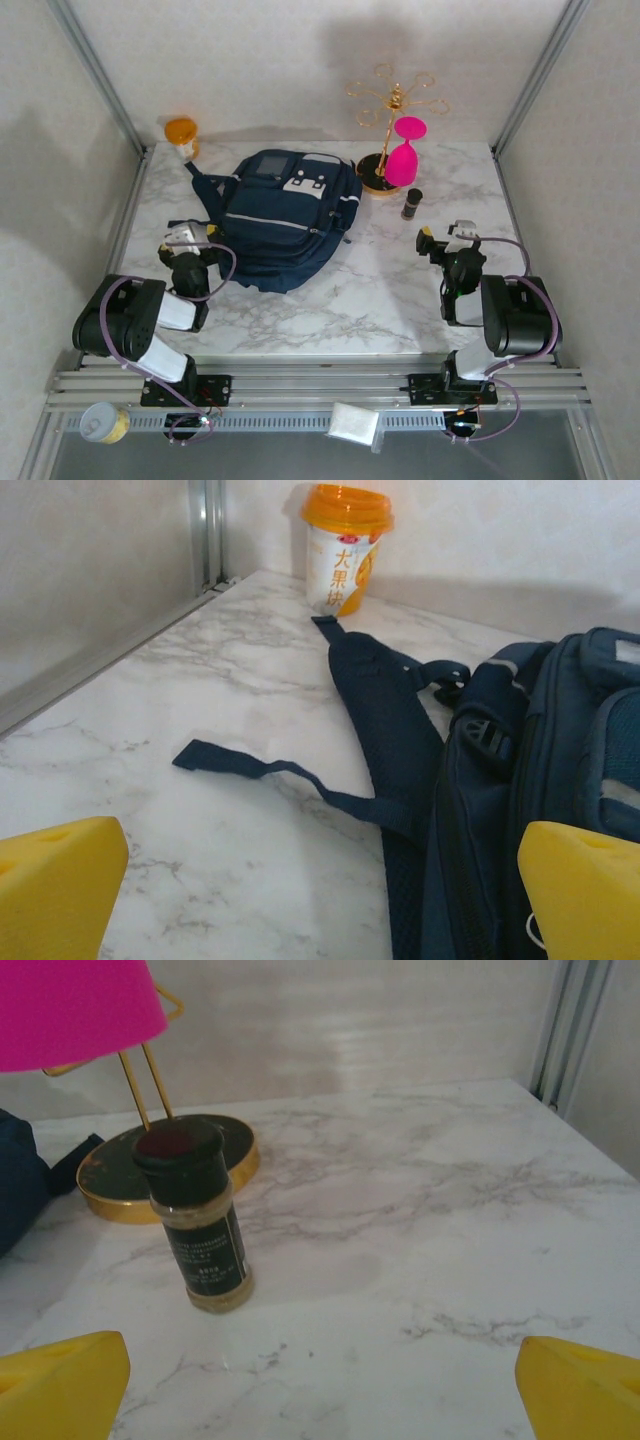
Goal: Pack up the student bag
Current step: Reset both arms
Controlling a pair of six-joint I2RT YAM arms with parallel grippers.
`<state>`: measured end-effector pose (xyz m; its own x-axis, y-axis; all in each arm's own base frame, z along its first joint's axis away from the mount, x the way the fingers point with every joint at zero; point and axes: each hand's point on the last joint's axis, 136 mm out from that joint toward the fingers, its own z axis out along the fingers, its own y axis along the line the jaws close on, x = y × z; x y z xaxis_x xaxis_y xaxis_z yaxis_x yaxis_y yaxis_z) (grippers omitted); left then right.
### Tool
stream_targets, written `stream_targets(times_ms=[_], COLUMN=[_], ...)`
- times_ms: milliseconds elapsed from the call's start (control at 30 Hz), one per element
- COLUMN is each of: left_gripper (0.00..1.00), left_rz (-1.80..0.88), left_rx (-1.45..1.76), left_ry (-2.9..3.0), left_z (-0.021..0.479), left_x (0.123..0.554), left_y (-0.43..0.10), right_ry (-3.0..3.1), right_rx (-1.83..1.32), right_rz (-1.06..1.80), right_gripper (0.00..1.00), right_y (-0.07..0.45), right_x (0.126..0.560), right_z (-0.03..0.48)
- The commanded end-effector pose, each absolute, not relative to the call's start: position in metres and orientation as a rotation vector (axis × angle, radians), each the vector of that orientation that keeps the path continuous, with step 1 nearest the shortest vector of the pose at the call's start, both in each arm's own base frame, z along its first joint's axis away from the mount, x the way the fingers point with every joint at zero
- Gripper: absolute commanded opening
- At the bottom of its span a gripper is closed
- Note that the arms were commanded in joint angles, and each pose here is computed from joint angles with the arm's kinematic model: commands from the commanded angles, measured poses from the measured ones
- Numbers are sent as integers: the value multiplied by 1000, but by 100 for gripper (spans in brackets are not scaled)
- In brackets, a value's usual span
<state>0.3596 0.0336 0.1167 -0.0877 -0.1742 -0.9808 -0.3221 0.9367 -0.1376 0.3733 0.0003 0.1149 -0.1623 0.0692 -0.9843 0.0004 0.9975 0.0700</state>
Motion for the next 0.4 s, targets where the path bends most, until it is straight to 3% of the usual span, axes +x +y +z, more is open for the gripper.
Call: stream_targets(times_ms=[0,367], left_gripper=[99,99], left_rz=[97,98], left_rx=[-364,-365], left_ry=[1610,1612], left_z=[133,133], left_x=[366,366], left_y=[31,31], right_ry=[1685,1689], right_rx=[27,28], right_rz=[51,48], right_gripper=[99,99], right_y=[3,2], right_x=[374,374], right_z=[125,125])
